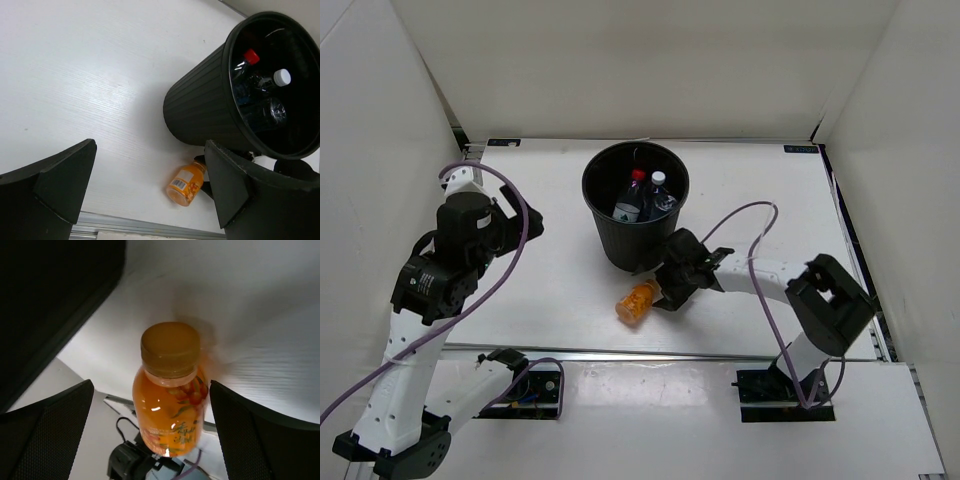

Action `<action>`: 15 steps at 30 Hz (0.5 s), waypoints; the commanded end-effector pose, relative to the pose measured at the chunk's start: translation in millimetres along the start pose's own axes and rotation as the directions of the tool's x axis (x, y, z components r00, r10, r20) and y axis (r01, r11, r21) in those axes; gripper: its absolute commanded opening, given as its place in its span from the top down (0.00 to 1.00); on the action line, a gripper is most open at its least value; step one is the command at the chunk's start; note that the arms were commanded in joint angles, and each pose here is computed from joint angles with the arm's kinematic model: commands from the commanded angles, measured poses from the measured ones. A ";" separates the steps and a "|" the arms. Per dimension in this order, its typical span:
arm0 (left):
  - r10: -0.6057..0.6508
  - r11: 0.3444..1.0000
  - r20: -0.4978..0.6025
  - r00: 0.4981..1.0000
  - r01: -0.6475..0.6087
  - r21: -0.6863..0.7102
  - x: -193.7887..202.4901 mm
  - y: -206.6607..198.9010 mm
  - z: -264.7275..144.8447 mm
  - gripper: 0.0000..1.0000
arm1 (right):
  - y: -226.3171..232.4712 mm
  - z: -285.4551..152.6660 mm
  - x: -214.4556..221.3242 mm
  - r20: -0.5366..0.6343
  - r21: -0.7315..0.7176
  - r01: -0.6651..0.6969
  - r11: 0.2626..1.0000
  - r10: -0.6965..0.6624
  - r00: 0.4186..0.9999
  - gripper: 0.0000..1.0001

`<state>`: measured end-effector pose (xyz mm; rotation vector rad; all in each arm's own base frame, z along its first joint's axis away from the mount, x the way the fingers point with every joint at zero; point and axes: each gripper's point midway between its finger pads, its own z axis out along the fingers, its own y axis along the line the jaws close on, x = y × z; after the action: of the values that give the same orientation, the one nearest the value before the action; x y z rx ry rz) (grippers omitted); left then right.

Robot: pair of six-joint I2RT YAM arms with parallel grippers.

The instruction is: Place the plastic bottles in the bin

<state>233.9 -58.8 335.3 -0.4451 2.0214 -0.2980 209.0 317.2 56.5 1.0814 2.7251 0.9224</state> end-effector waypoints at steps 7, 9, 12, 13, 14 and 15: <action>0.056 0.997 0.010 0.998 -0.055 -0.059 1.2 15.5 -2.1 0.00 | 13.9 17.5 28.6 -0.134 0.035 -0.050 0.998 0.054 0.989 0.11; 0.057 0.996 0.014 0.998 -0.056 -0.069 2.5 19.1 -2.6 0.00 | 2.2 17.6 27.8 -0.130 0.064 -0.064 0.996 0.072 0.989 0.16; 0.063 0.994 0.003 0.998 -0.063 -0.087 7.5 23.2 1.2 0.00 | -18.3 18.0 26.4 -0.123 0.113 -0.080 0.990 0.094 0.988 0.33; 0.063 0.994 0.003 0.998 -0.063 -0.087 7.6 23.2 1.2 0.00 | -20.8 17.7 26.3 -0.121 0.123 -0.082 0.989 0.097 0.988 0.43; 0.065 0.993 0.006 0.998 -0.064 -0.096 8.5 24.9 3.9 0.00 | -25.1 18.4 25.9 -0.119 0.132 -0.083 0.988 0.099 0.988 0.48; 0.065 0.993 0.006 0.998 -0.064 -0.096 8.5 24.9 3.9 0.00 | -27.2 18.2 25.8 -0.118 0.141 -0.085 0.986 0.102 0.988 0.52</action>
<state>230.2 -45.3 320.6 -0.4390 2.0453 -0.1963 190.7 340.5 40.4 1.1782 2.8657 0.9438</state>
